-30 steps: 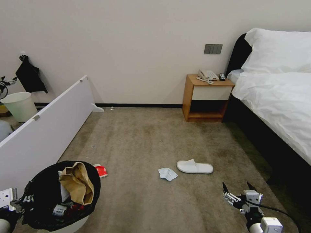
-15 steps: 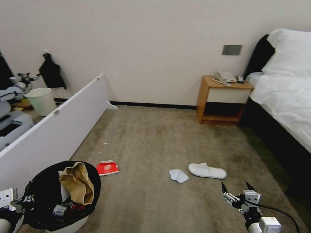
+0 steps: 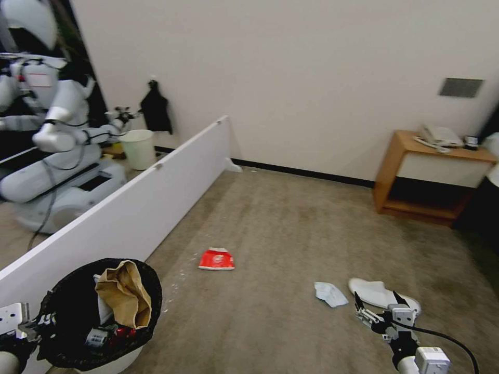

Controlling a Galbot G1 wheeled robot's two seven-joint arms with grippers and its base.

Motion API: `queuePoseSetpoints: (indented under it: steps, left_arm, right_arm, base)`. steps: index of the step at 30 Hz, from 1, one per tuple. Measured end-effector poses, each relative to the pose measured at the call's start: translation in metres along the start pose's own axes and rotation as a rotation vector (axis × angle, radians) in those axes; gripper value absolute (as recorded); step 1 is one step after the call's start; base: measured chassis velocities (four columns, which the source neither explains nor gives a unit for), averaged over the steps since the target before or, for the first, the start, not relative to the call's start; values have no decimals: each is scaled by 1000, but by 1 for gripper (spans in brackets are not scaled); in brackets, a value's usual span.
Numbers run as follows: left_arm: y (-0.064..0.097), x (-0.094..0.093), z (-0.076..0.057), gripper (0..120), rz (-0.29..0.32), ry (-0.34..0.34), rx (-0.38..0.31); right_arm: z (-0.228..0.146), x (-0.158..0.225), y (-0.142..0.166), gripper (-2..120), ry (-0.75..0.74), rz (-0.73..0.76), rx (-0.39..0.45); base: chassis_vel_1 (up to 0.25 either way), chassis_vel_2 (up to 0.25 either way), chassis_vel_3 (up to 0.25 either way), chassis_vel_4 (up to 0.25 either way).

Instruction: Pick up the trash bin, then pick up the garbage from the floor and place it into the trash bin.

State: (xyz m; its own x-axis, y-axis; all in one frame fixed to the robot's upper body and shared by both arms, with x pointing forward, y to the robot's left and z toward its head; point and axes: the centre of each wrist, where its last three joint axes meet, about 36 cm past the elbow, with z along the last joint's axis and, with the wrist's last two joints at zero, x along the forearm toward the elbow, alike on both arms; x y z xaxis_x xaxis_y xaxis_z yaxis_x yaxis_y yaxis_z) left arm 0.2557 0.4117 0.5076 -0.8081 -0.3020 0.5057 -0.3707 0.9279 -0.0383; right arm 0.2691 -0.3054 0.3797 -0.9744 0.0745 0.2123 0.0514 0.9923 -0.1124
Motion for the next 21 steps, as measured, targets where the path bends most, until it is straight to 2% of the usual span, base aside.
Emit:
queuePoseSetpoints:
  steps: [9,21]
  left_arm:
    - [-3,2,1,4,6,8,12]
    - [-14,15,-3,4,51,32,11]
  right_arm:
    - [3,5,2,100,14,-22,21]
    - [21,15,0,100,-10,-70,53]
  base:
    - [0,0,0,0]
    - [0,0,0,0]
